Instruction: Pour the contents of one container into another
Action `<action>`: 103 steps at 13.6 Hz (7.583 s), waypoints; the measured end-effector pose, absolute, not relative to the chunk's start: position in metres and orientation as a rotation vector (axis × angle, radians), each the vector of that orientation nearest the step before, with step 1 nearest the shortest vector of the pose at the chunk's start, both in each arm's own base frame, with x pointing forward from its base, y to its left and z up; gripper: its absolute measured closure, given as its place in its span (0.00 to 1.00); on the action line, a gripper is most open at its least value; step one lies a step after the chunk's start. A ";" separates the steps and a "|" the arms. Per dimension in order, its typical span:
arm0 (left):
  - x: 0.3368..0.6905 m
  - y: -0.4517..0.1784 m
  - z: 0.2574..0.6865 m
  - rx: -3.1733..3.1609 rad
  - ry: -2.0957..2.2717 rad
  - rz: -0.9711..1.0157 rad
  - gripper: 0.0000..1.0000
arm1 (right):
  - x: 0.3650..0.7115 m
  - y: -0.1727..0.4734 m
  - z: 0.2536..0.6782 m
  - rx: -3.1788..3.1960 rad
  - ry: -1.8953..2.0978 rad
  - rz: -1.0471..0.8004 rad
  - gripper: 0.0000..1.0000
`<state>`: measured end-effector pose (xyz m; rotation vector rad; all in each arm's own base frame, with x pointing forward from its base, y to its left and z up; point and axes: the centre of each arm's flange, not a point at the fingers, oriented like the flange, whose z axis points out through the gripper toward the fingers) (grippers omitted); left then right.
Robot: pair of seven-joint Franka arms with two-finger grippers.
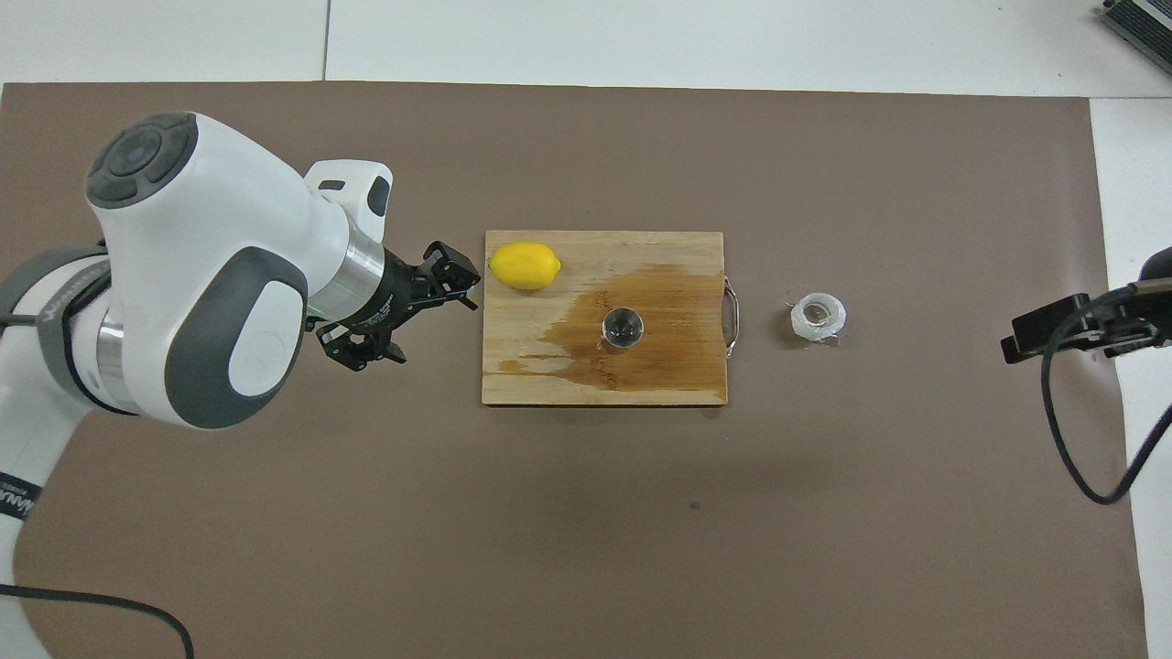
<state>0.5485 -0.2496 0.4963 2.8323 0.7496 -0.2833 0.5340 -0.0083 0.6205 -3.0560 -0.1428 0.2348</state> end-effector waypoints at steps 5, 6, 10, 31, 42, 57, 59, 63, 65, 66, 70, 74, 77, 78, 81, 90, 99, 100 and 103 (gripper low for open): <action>0.555 -0.222 0.524 2.937 0.515 -0.237 0.00 | 0.542 -0.018 0.580 -2.953 -0.784 0.074 0.00; 0.557 -0.211 0.530 2.939 0.478 -0.230 0.00 | 0.543 -0.025 0.567 -2.888 -0.928 0.046 0.00; 0.554 -0.166 0.558 3.035 0.226 -0.145 0.00 | 0.547 -0.090 0.485 -2.565 -1.182 -0.119 0.00; 0.554 0.009 0.622 3.159 -0.214 0.047 0.00 | 0.583 -0.030 0.228 -1.859 -1.554 -0.845 0.22; 0.553 0.003 0.624 3.157 -0.233 0.044 0.00 | 0.615 0.094 0.332 -2.045 -1.487 -0.808 0.50; 0.547 -0.022 0.628 3.152 -0.302 0.022 0.00 | 0.568 0.247 0.427 -2.217 -2.096 -0.520 0.50; 0.547 -0.022 0.628 3.151 -0.303 0.022 0.00 | 0.561 0.262 0.427 -2.179 -2.227 -0.489 0.50; 0.547 -0.020 0.627 3.152 -0.295 0.009 0.00 | 0.555 0.273 0.427 -2.118 -2.441 -0.432 0.50; 0.547 -0.017 0.627 3.152 -0.286 0.006 0.00 | 0.552 0.278 0.427 -2.089 -2.516 -0.414 0.50; 0.547 -0.016 0.627 3.153 -0.283 0.006 0.00 | 0.552 0.278 0.428 -2.082 -2.542 -0.408 0.50; 0.547 -0.015 0.627 3.153 -0.281 0.006 0.00 | 0.547 0.287 0.431 -2.028 -2.668 -0.381 0.50; 0.547 -0.015 0.627 3.153 -0.281 0.006 0.00 | 0.544 0.292 0.431 -1.993 -2.739 -0.363 0.50; 0.547 -0.015 0.627 3.153 -0.281 0.006 0.00 | 0.542 0.295 0.430 -1.979 -2.758 -0.358 0.50; 0.547 -0.015 0.627 3.153 -0.281 0.005 0.00 | 0.541 0.297 0.430 -1.972 -2.766 -0.357 0.50; 0.547 -0.015 0.627 3.153 -0.281 0.005 0.00 | 0.539 0.300 0.429 -1.959 -2.781 -0.353 0.50; 0.547 -0.015 0.626 3.153 -0.281 0.005 0.00 | 0.538 0.299 0.427 -1.960 -2.778 -0.345 0.50; 0.547 -0.015 0.626 3.153 -0.281 0.005 0.00 | 0.546 0.283 0.434 -2.112 -2.374 -0.472 0.50; 0.547 -0.015 0.626 3.153 -0.281 0.005 0.00 | 0.550 0.275 0.435 -2.121 -2.331 -0.488 0.50; 0.547 -0.015 0.626 3.153 -0.281 0.005 0.00 | 0.564 0.245 0.436 -2.098 -2.186 -0.569 0.50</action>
